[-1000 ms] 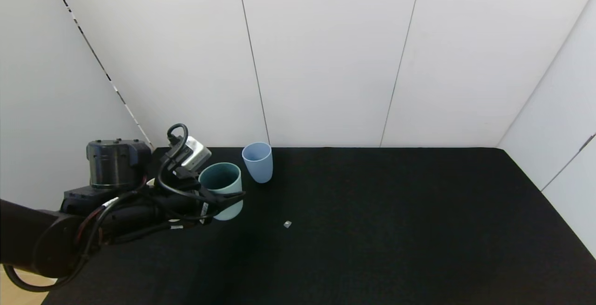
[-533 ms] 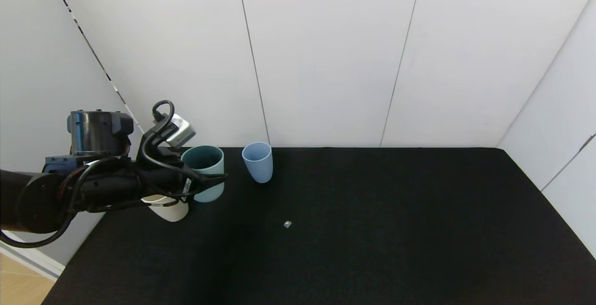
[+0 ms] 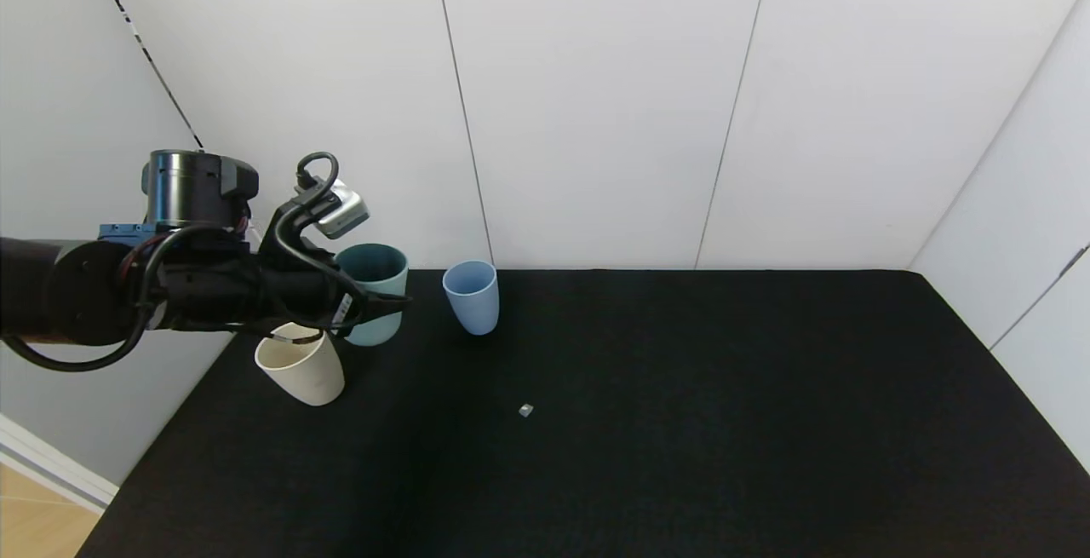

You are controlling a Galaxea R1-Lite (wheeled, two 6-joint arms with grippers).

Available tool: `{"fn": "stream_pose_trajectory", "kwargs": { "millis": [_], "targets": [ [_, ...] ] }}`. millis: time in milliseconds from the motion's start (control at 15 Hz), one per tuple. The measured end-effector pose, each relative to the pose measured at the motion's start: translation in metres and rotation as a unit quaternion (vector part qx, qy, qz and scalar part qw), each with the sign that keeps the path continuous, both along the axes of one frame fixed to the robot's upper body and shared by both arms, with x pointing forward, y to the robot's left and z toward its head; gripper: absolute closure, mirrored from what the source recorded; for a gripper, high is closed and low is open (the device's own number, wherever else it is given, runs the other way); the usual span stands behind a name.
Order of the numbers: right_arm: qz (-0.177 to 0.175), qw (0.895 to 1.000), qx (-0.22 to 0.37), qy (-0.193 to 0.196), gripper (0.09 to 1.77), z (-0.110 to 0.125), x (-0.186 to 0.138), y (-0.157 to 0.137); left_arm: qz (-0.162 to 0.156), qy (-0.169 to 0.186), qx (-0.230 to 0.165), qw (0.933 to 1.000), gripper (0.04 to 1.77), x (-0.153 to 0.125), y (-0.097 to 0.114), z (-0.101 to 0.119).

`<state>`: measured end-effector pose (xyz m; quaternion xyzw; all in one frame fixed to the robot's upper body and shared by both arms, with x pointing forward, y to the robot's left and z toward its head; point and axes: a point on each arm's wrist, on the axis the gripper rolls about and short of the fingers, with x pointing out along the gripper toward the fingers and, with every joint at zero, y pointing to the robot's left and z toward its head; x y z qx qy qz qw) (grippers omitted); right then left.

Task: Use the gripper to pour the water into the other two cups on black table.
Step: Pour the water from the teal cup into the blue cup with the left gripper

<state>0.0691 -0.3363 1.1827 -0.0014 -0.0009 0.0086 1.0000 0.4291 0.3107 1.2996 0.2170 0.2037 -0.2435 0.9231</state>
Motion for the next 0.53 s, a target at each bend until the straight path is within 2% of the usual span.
{"fn": "stream_pose_trajectory", "kwargs": {
  "millis": [533],
  "targets": [
    [0.000,1.000,0.000,0.000,0.15,0.000,0.000,0.000,0.038,-0.002,0.083,0.9958,0.63,0.036,-0.001,-0.007]
  ]
}}
